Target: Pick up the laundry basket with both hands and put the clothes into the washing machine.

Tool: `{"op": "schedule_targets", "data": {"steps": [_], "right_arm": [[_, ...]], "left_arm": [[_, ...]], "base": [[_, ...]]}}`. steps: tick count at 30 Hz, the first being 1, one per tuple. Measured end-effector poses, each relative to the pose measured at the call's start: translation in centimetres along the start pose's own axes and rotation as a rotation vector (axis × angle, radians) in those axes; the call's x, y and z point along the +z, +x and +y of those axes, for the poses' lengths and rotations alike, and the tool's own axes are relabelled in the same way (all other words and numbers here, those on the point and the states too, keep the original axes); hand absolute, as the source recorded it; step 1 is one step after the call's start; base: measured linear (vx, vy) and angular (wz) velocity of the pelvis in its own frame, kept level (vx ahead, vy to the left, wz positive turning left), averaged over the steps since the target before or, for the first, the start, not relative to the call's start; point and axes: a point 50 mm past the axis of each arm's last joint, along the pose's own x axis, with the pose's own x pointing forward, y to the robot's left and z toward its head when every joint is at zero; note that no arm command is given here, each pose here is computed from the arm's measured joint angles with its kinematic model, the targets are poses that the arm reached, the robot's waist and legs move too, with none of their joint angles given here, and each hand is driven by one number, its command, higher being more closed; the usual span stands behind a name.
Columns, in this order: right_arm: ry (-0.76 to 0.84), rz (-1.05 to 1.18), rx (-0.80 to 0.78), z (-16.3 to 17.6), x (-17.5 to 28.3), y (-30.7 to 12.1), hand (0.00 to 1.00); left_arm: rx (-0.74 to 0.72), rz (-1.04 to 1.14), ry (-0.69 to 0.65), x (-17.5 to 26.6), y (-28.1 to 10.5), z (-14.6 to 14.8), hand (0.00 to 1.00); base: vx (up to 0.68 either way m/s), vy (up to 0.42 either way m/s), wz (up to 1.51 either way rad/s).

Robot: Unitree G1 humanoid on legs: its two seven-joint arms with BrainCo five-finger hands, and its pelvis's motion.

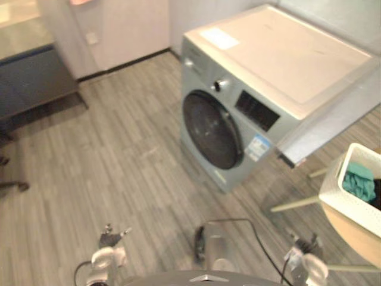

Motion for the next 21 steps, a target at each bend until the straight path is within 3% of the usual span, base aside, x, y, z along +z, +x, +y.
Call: {"op": "schedule_targets", "data": {"steps": [6, 15, 21], "right_arm": [[0.020, -0.419, 0.059, 1.4, 8.2, -2.6, 0.00], [-0.064, -0.301, 0.318, 5.5, 3.0, -6.8, 0.00], [-0.058, -0.282, 0.483, 8.4, 2.2, -8.5, 0.00]], "left_arm": [[-0.091, -0.037, 0.088, 1.1, 0.2, -2.8, 0.00], [-0.100, 0.015, 0.136, -0.6, -0.3, -3.4, 0.00], [-0.126, 0.019, 0.166, -1.0, -0.6, -4.2, 0.00]], "base": [[0.10, 0.032, -0.12], [0.02, -0.005, 0.56], [0.12, -0.003, 0.08]]}}
